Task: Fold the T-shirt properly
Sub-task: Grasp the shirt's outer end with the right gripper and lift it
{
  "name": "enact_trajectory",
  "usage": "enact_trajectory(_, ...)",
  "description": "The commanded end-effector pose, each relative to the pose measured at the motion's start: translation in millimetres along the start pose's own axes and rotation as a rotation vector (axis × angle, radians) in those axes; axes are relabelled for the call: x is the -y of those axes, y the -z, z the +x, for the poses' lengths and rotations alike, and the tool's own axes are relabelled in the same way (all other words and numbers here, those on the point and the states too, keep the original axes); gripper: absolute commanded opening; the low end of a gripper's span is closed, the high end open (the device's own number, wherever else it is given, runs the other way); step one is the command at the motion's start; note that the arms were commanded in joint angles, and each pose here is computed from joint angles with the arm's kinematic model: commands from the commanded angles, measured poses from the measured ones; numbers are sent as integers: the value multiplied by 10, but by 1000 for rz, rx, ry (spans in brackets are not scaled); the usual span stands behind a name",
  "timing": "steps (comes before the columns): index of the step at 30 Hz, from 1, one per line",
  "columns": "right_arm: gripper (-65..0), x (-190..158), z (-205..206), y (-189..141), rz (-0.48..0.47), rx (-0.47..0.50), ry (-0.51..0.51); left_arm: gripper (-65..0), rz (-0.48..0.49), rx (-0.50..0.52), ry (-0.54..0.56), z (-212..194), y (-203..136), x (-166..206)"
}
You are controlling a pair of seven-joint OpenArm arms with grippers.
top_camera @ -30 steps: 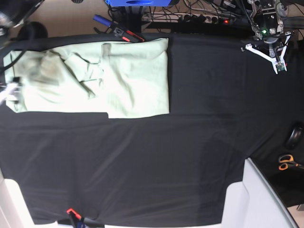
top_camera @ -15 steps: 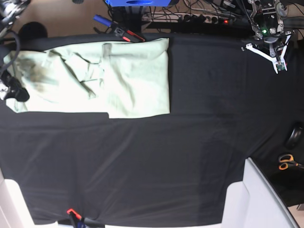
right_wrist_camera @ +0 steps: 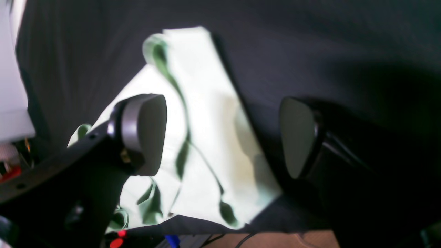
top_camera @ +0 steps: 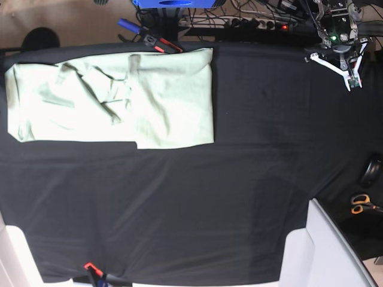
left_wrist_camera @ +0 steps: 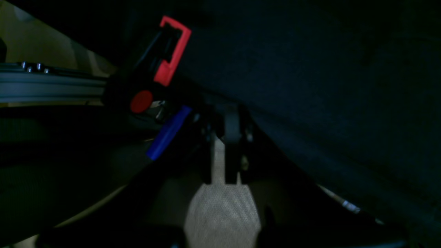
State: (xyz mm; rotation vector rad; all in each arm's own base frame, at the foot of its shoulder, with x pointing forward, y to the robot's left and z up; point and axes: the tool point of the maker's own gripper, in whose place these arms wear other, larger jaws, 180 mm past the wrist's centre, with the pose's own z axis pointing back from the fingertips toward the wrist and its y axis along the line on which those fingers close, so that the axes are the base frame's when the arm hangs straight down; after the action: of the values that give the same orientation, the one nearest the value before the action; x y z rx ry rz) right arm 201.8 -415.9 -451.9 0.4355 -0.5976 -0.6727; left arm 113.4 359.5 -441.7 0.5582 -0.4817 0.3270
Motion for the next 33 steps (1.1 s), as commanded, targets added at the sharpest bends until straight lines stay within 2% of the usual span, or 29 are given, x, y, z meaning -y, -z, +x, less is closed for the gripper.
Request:
enact_trajectory(1, -168, 1, 251, -99, -6, 56, -32, -600, 22, 39, 9, 106, -17, -84)
enact_trajectory(6, -168, 128, 48, -14, -49, 14, -19, -600, 22, 39, 9, 106, -17, -84)
enact_trajectory(8, -168, 130, -13, 14, -45, 2, -6, -600, 22, 39, 9, 106, -17, -84)
enact_trajectory(14, -168, -23, -420, 203, 1, -123, 22, -600, 23, 38, 10, 99, -18, -86)
enact_trajectory(20, -168, -323, -644, 388, 37, -226, -89, -600, 23, 38, 10, 99, -18, -86)
enact_trajectory(33, -170, -518, -1023, 589, 71, -337, -139, -600, 24, 28, 17, 47, -26, -102)
